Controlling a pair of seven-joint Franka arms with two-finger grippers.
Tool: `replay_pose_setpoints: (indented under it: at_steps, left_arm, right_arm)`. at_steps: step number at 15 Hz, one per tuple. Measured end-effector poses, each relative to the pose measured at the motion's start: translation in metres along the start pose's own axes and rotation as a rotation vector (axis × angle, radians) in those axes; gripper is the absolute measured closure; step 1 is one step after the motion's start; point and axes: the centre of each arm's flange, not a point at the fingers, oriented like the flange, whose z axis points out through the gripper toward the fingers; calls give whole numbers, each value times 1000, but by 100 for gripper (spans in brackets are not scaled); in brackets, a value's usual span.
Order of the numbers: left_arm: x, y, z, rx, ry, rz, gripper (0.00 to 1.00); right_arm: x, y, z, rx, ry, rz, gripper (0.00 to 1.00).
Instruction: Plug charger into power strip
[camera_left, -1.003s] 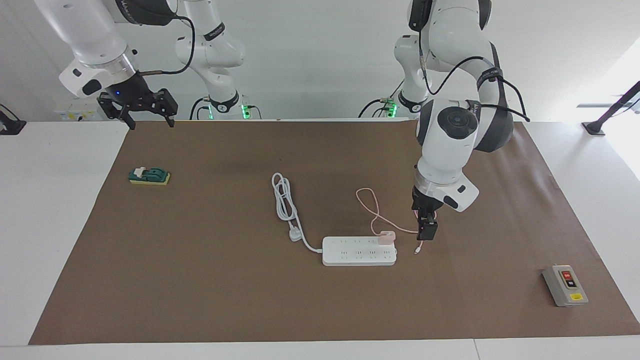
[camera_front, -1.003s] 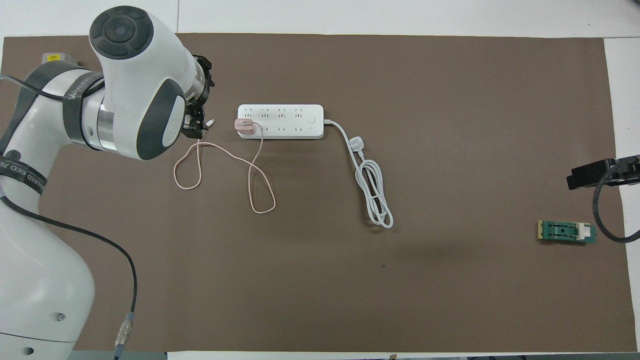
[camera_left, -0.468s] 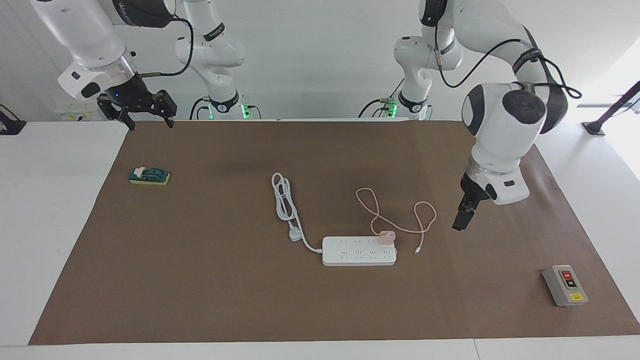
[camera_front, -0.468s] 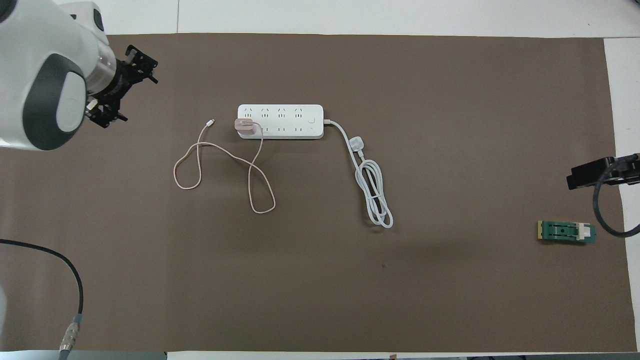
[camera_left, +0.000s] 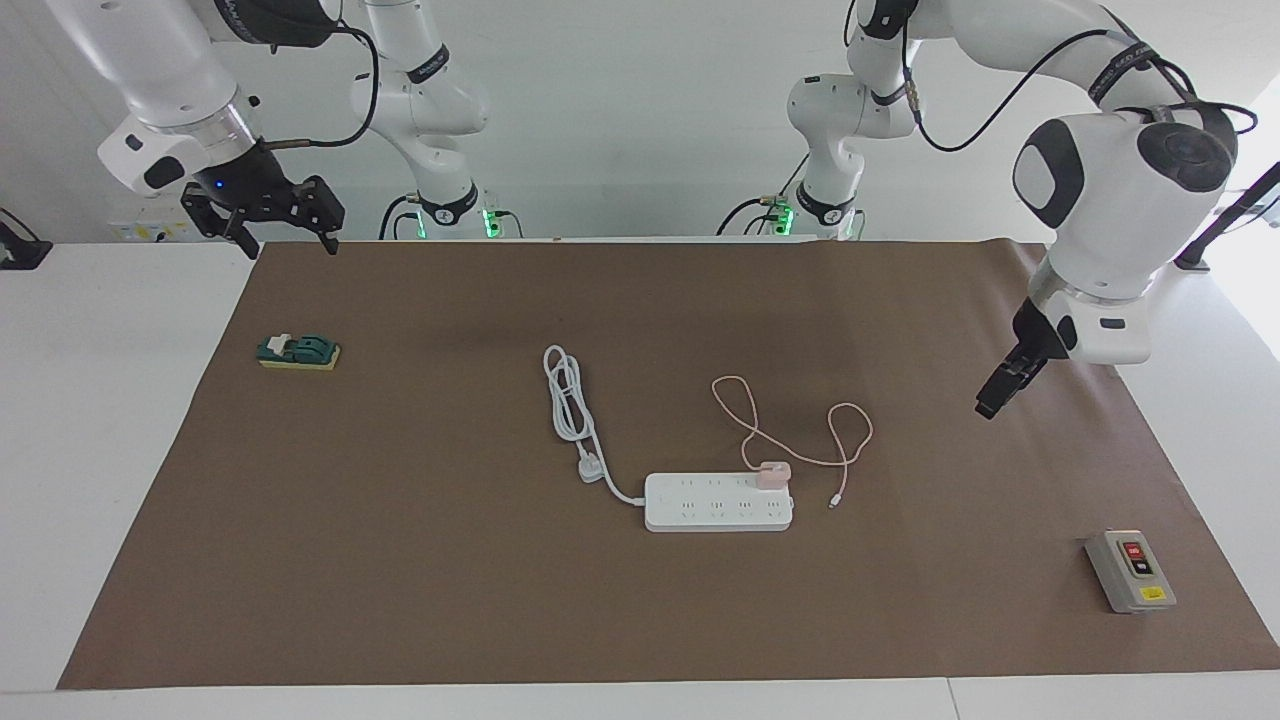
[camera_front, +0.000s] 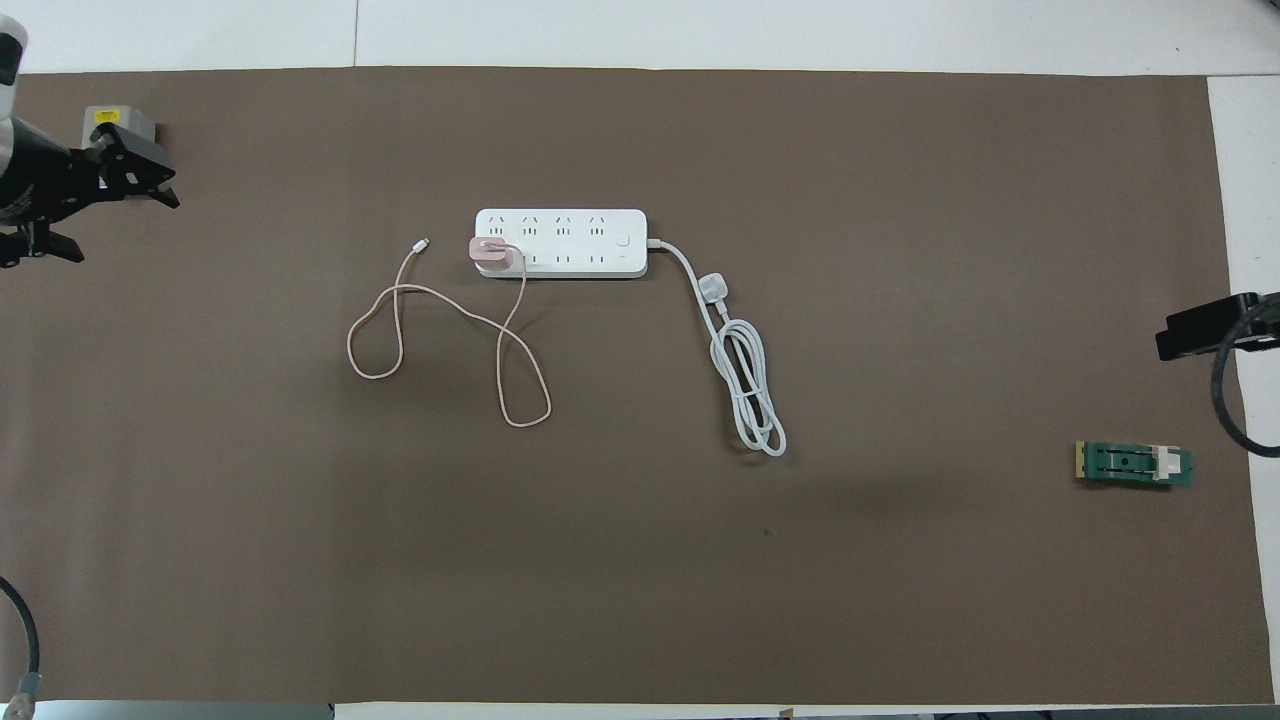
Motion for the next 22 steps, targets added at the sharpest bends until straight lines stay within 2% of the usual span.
replay_pose_setpoints:
  at_steps: [5,9,12,16,19,22]
  left_arm:
    - [-22,-19,-54,-3,-15,55,0]
    - [-29,-12,-52,-5,-30,159,0]
    - [-49,-2,-45,-7,-58,234,0]
    - [-75,-3,-54,7,-103,228,0]
    - [-83,-7,-64,-9,-107,227,0]
    - [-83,-7,-62,-24,-114,372,0]
  right_arm:
    - [-1,1,-3,-9,-1,1,0]
    - [-2,1,-3,-8,-4,1,0]
    - [-2,0,-3,-8,-5,0,0]
    - [-2,-1,-3,-9,-6,-2,0]
    - [-2,-1,-3,-9,-6,-2,0]
    - [-2,-1,-3,-9,-6,-2,0]
